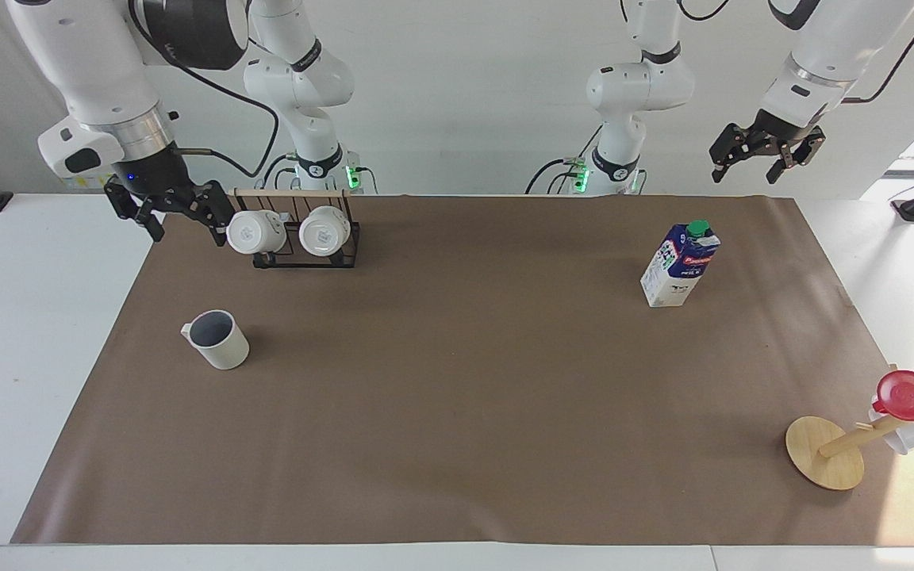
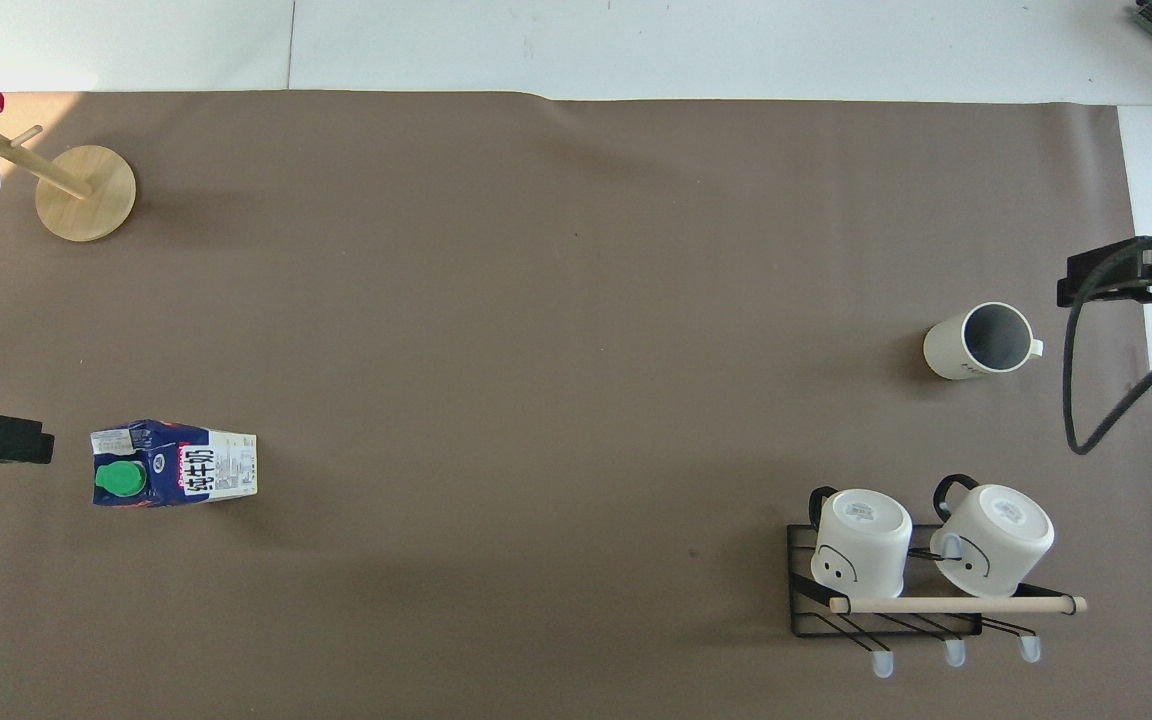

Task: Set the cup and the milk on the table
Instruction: 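Lower the right gripper onto the white mug while the left gripper reaches the carton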

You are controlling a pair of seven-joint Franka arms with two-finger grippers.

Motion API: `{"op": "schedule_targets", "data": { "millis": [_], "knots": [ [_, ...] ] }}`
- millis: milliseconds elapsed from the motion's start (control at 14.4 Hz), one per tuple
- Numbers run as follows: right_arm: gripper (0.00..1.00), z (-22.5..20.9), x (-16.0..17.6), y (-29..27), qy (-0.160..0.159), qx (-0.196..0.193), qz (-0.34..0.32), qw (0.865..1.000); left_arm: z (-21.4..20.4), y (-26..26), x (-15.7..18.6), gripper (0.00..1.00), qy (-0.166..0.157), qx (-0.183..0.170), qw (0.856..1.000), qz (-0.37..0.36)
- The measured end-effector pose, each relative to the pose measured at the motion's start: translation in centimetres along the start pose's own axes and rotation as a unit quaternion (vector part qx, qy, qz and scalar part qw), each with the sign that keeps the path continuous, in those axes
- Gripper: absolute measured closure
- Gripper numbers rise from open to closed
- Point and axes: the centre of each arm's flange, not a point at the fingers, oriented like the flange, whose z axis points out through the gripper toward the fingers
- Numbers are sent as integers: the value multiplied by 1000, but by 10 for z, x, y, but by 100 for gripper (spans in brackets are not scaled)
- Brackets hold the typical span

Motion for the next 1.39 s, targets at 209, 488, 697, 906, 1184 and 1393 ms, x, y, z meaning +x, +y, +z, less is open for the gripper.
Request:
{"op": "schedule_targets", "data": {
  "millis": [209, 488, 697, 906, 1184, 1393],
  "knots": [
    [0, 38, 12, 15, -1, -1, -15, 1000, 27, 1, -1, 0, 2, 1, 1000, 3],
    [0, 92, 10, 17, -19, 0, -22, 1000, 54, 2, -3, 0, 8, 2, 1000, 5],
    [0, 136, 6, 15, -14, 0, -24, 1000, 62, 2, -4, 0, 13, 3, 1000, 5],
    [0, 165, 0, 10, -17, 1, -27, 999, 67, 2, -4, 0, 13, 3, 1000, 5],
    [0, 194, 0, 7, -26, 1, -30, 999, 68, 2, -4, 0, 14, 3, 1000, 6],
    [1, 215, 0, 8, -41, 1, -29, 999, 69, 3, -3, 0, 17, 3, 1000, 6]
  ]
}}
